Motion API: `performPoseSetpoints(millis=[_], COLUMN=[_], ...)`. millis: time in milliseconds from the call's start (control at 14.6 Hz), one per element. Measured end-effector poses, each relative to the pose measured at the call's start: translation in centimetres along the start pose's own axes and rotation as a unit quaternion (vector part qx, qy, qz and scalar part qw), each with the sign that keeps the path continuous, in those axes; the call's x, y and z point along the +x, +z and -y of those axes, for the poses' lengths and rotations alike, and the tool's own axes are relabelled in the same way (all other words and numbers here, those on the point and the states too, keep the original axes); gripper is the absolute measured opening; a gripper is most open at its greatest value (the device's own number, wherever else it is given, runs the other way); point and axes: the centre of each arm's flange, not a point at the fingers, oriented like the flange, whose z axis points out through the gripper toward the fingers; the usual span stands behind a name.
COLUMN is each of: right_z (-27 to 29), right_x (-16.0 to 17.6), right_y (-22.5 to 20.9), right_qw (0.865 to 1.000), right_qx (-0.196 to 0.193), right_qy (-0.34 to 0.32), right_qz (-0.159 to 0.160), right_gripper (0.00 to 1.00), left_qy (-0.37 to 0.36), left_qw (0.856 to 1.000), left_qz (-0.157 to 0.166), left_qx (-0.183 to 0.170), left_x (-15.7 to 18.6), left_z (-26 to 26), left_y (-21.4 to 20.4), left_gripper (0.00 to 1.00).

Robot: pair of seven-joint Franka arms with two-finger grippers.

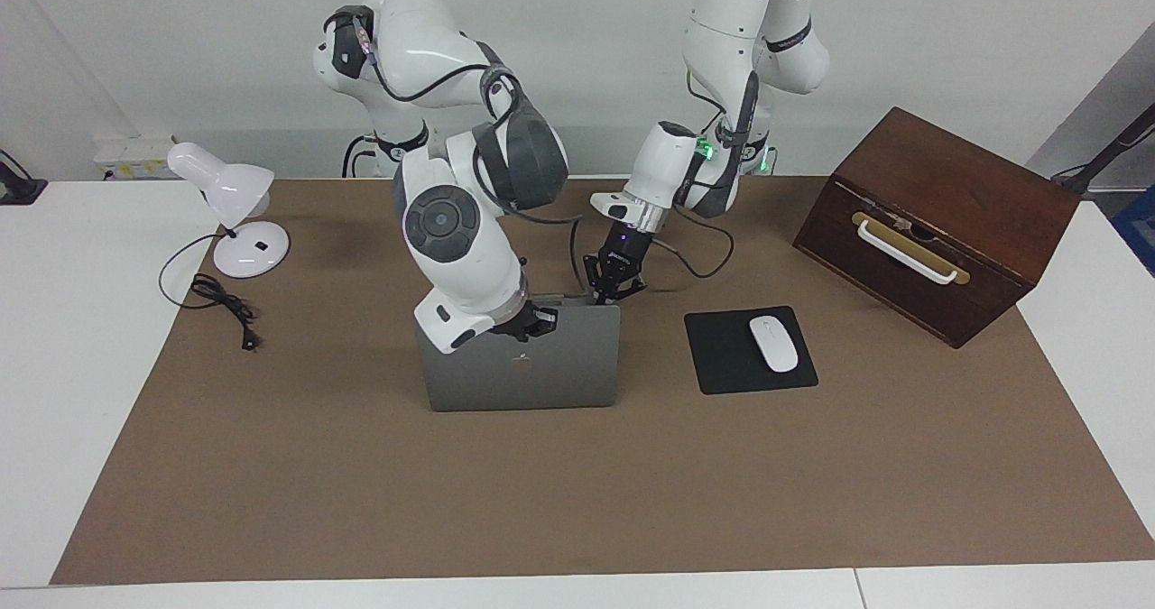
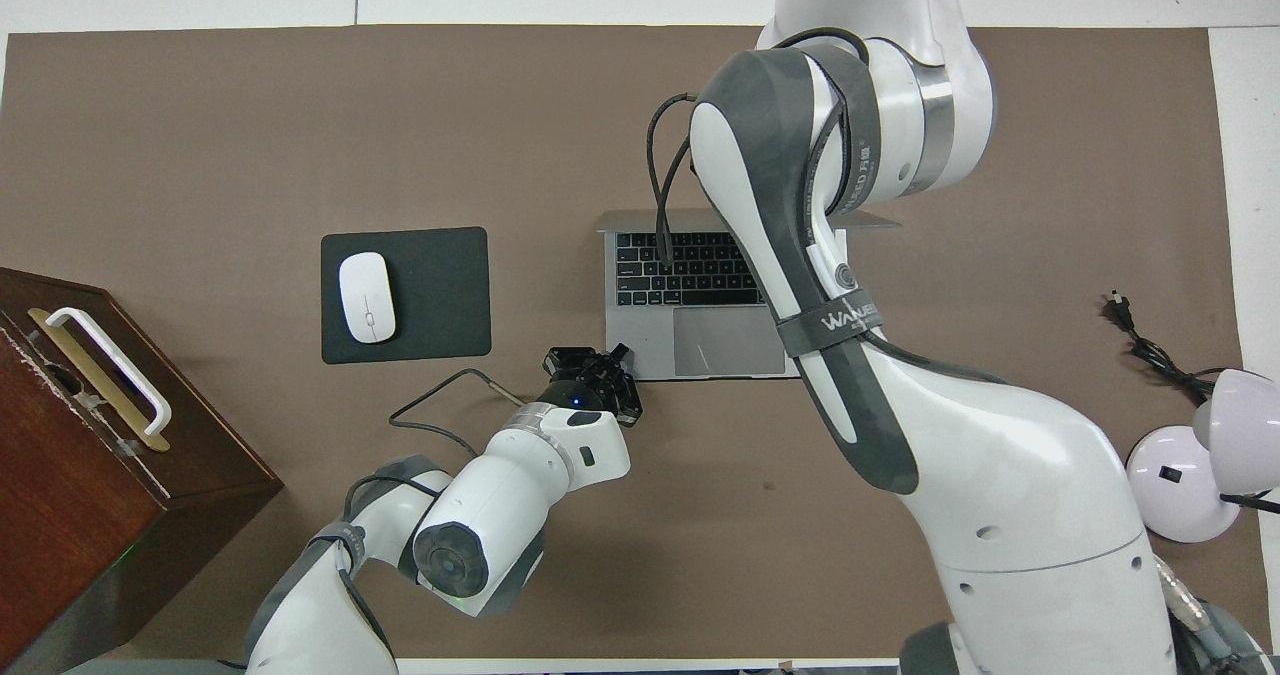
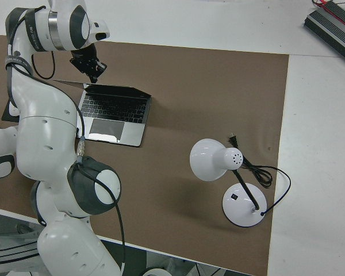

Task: Close laptop with both arms
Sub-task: 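Push the laptop lid down toward the keyboard with the right gripper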

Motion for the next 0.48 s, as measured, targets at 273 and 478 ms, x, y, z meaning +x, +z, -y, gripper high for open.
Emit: performPoseSetpoints(millis=[273, 478], right_z=[-1.4, -2.0], right_x=[-0.3, -0.3], right_y=[0.9, 1.7], right_qw=[0.999, 0.998], right_qx=[-0.025, -0.032], right_qy=[0.013, 0.020], right_qz=[0.041, 0.059], right_gripper=[0.01, 0.01], left_qy=[0.007, 0.009], left_qw=[1.000, 1.000], left_qz=[-0.001, -0.002], left_qx=[0.000, 0.000], left_x=[-0.1, -0.1], left_z=[0.0, 0.0], left_y=[0.0, 0.0], left_gripper=[0.01, 0.01])
